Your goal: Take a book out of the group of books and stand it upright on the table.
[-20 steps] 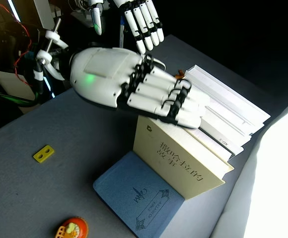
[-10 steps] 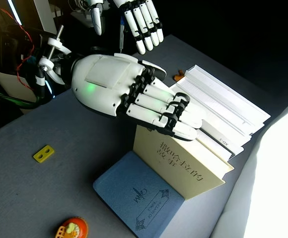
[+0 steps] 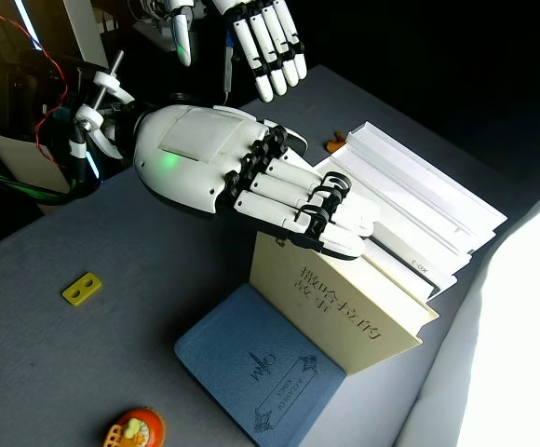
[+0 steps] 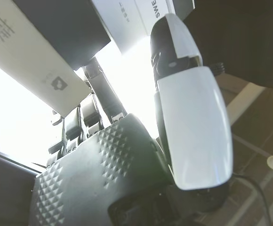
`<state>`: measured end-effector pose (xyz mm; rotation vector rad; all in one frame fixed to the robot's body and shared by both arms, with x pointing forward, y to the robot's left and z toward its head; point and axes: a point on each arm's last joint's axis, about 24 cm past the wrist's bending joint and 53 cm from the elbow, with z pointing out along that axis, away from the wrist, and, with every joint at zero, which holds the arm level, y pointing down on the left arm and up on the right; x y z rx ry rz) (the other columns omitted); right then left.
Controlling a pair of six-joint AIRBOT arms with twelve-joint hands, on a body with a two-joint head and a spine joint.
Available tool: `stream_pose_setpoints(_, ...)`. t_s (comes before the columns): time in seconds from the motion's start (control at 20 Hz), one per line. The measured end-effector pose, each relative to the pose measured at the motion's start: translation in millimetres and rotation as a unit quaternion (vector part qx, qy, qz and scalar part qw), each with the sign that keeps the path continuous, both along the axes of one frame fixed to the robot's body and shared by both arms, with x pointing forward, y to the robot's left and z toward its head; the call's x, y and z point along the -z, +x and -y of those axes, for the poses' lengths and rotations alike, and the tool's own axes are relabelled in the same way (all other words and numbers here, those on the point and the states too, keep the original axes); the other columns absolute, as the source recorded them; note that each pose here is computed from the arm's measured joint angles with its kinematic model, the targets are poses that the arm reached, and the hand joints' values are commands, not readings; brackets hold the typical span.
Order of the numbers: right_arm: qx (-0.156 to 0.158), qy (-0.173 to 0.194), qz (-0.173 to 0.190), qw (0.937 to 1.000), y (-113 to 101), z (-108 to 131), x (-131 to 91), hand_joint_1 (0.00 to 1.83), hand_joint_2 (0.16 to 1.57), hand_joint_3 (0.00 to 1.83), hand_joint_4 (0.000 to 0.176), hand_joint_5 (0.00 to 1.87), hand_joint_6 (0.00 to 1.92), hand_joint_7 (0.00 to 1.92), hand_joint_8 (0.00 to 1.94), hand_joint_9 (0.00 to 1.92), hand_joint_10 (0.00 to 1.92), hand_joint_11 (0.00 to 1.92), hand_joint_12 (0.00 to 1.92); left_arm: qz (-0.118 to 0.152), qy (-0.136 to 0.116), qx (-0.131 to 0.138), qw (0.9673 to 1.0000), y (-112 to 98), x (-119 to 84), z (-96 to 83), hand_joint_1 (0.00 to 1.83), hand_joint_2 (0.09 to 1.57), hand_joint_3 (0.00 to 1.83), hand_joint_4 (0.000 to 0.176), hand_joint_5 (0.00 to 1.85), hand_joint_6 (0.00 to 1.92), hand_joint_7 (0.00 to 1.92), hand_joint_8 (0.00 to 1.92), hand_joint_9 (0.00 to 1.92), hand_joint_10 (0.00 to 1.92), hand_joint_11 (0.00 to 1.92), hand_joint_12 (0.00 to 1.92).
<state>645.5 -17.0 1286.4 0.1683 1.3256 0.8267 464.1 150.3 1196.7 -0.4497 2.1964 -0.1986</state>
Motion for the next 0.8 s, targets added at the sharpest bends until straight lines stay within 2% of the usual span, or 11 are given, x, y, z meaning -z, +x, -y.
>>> stream_pose_setpoints(0.45,-0.015,-0.026,-0.004,0.9995,-34,-3,0,0.00,1.18,0.00,0.000,0.63,0.17,0.07,0.01,0.00,0.00,0.00,0.00,0.000,0.000,0.000,1.0000,0,0,0.2,0.00,1.28,0.00,0.023,0.05,0.00,0.05,0.00,0.02,0.00,0.00,0.21)
stream_pose_setpoints(0.55,-0.020,-0.031,-0.007,0.9993,-43,-4,0,0.00,1.19,0.00,0.000,0.63,0.17,0.05,0.00,0.00,0.00,0.00,0.00,0.000,0.000,0.000,1.0000,0,0,0.1,0.00,1.28,0.00,0.034,0.07,0.00,0.06,0.01,0.03,0.00,0.00,0.25)
stream_pose_setpoints(0.65,-0.023,-0.040,-0.013,0.9988,-52,-5,2,0.00,1.19,0.00,0.000,0.63,0.17,0.07,0.01,0.00,0.00,0.00,0.00,0.000,0.000,0.000,1.0000,0,0,0.1,0.00,1.27,0.00,0.028,0.05,0.00,0.08,0.01,0.04,0.01,0.00,0.28)
stream_pose_setpoints(0.8,-0.027,-0.046,-0.018,0.9984,-61,-8,3,0.00,1.19,0.00,0.000,0.63,0.17,0.07,0.01,0.00,0.00,0.00,0.00,0.000,0.000,0.000,1.0000,0,0,0.1,0.00,1.28,0.00,0.025,0.04,0.00,0.05,0.00,0.02,0.00,0.00,0.17)
